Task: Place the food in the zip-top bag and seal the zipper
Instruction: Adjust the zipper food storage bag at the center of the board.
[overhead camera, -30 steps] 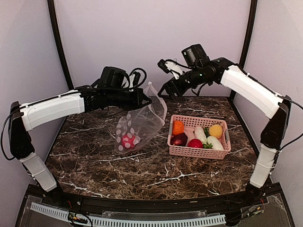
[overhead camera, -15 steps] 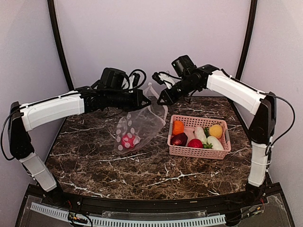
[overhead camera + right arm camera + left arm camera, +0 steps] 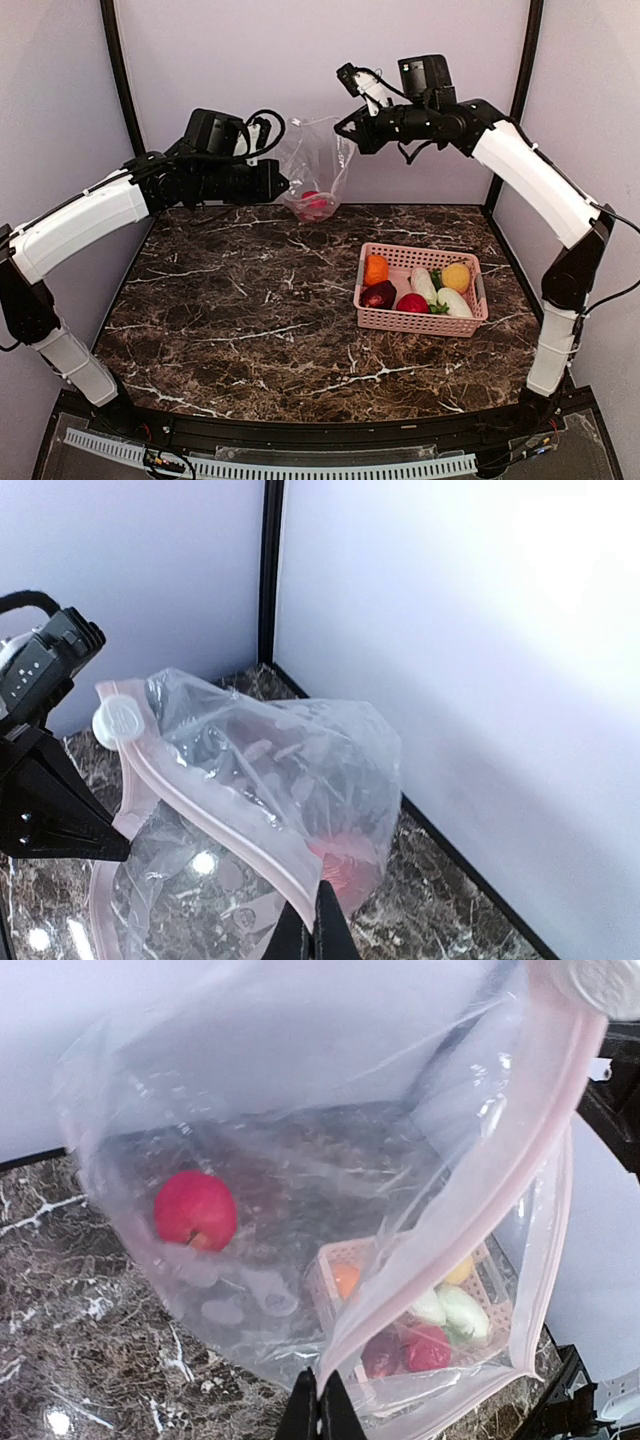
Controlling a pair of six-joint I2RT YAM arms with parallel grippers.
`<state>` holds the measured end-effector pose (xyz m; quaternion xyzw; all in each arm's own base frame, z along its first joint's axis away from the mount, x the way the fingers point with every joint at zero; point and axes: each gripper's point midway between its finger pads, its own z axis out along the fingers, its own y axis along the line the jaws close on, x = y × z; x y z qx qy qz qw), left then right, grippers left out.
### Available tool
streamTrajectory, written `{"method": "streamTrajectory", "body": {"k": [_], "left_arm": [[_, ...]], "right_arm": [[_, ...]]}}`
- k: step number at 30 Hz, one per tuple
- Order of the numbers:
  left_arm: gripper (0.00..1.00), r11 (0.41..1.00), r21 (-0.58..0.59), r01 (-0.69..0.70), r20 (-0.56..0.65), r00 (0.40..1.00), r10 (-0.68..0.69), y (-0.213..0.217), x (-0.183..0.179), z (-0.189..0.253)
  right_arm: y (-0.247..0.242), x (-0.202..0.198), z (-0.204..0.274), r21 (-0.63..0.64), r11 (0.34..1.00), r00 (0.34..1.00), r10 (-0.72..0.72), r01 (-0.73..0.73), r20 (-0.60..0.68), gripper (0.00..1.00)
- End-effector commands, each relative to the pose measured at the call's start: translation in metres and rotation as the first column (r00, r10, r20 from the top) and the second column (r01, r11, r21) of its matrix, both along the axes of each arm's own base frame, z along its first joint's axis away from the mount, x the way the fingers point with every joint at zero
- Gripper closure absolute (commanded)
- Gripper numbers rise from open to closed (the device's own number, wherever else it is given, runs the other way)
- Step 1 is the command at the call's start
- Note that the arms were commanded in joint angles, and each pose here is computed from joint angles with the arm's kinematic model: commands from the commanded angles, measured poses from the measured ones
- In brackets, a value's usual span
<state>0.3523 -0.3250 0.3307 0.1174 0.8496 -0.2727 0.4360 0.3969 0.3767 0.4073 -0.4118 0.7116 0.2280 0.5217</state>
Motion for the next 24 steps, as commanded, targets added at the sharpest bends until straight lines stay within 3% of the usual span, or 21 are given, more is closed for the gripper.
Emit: {"method": "streamTrajectory", "body": {"k": [1,7,17,19,24], "left_arm": [[0.99,0.997,0.031,-0.074,0.071,0.995,0.072,0.026,0.000,0.017],[0.99,0.992,0.060,-0.111,0.110,0.989,0.104,0.038,0.001,0.025],[0.99,0.973,0.141,-0.184,0.179,0.971,0.158,0.069,-0.005,0.039],[0.99,0.968,0.187,-0.169,0.157,0.978,0.140,0.072,-0.008,0.031],[0.99,0.967,0.250,-0.042,0.098,0.995,0.018,0.062,-0.021,0.012]], "right_arm": [[0.010,0.001,0.004,0.048,0.998,0.999,0.026,-0.027,0.025,1.00],[0.036,-0.030,-0.032,0.043,0.984,0.979,0.174,-0.170,-0.103,1.00],[0.044,-0.053,-0.027,0.070,0.961,0.950,0.276,-0.269,-0.144,0.88],[0.043,-0.057,-0.030,0.068,0.957,0.944,0.288,-0.280,-0.162,0.76],[0.016,-0.073,0.011,0.047,0.954,0.953,0.298,-0.296,-0.044,0.25]]}}
